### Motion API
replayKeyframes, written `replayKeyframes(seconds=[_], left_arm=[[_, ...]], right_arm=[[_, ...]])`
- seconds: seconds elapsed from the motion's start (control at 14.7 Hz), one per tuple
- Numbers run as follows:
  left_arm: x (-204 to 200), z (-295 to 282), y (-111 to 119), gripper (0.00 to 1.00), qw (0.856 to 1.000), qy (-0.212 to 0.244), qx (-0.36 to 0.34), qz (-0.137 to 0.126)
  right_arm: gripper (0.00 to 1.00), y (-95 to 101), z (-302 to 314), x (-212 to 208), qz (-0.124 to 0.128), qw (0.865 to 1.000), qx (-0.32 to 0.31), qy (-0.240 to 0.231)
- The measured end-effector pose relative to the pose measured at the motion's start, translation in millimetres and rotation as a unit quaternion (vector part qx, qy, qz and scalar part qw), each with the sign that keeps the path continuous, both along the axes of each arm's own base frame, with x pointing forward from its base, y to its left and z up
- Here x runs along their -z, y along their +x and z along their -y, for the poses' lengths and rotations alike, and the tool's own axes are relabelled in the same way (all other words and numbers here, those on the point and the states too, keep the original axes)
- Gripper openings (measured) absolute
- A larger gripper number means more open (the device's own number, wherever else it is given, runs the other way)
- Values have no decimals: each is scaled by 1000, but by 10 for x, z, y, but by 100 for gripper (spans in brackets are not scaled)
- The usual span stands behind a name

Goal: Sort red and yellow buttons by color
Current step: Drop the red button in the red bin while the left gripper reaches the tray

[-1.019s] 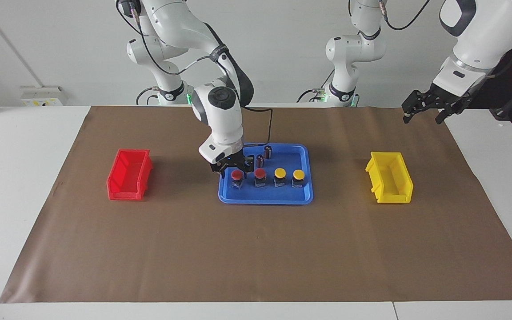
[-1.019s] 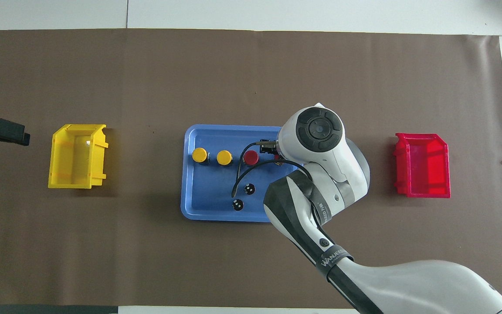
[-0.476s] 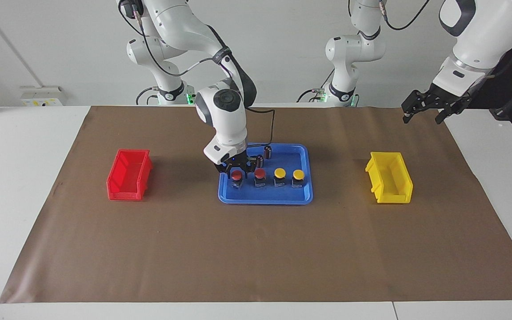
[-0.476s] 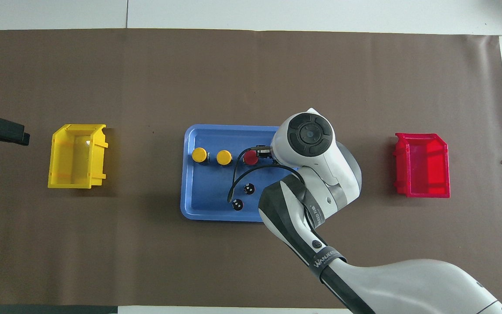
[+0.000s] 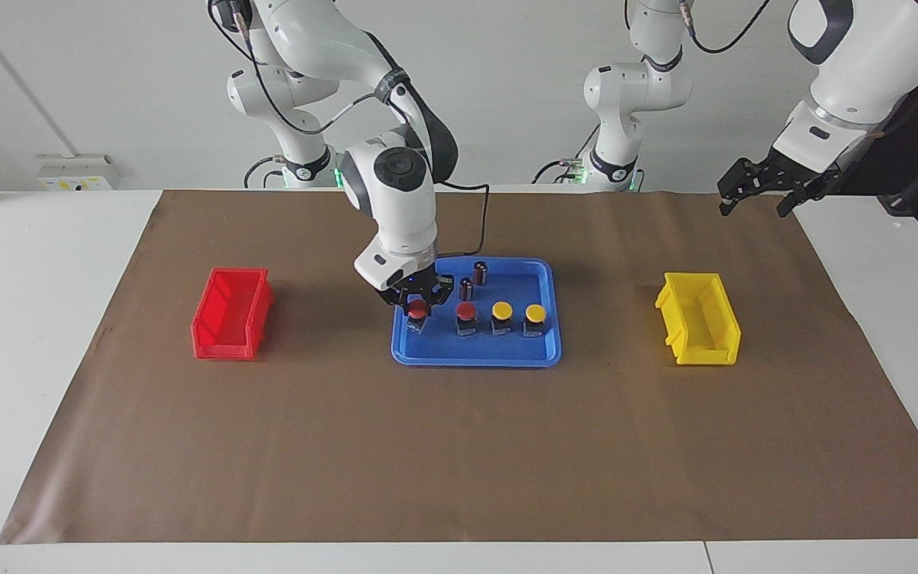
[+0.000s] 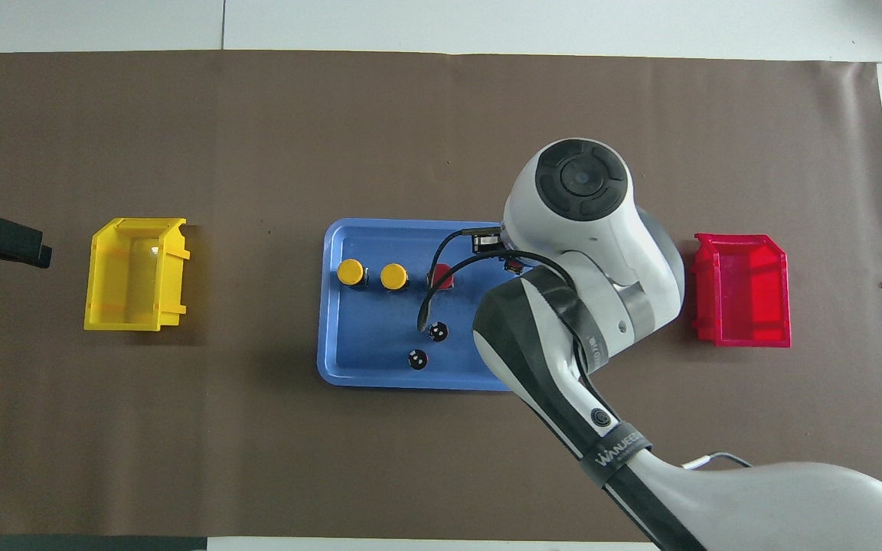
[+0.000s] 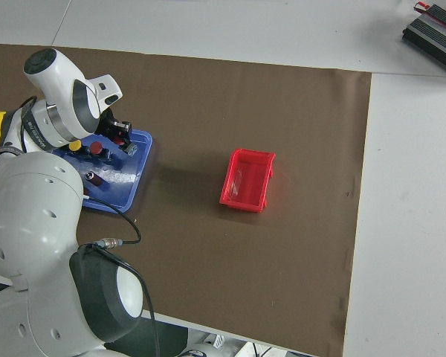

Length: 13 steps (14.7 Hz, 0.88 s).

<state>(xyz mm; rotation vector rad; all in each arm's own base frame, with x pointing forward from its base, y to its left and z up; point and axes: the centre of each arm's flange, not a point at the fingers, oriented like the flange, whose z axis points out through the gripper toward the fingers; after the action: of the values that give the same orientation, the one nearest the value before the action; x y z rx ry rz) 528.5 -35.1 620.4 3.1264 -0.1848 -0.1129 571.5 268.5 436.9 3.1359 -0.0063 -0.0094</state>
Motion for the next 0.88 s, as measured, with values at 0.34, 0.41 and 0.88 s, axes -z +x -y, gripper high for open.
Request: replayKeyframes(seconds=[0.34, 0.41, 0.88], left_arm=[[100, 683, -6, 100, 999, -7, -20, 45], [306, 1087, -36, 100, 998, -10, -24, 54], [1795, 2667, -153, 90, 997, -22, -64, 46]], right_arm=[[41, -17, 1835, -661, -34, 998, -61, -8], [41, -69, 2147, -642, -40, 997, -71, -6], [41, -319, 3169, -172, -34, 994, -102, 1]])
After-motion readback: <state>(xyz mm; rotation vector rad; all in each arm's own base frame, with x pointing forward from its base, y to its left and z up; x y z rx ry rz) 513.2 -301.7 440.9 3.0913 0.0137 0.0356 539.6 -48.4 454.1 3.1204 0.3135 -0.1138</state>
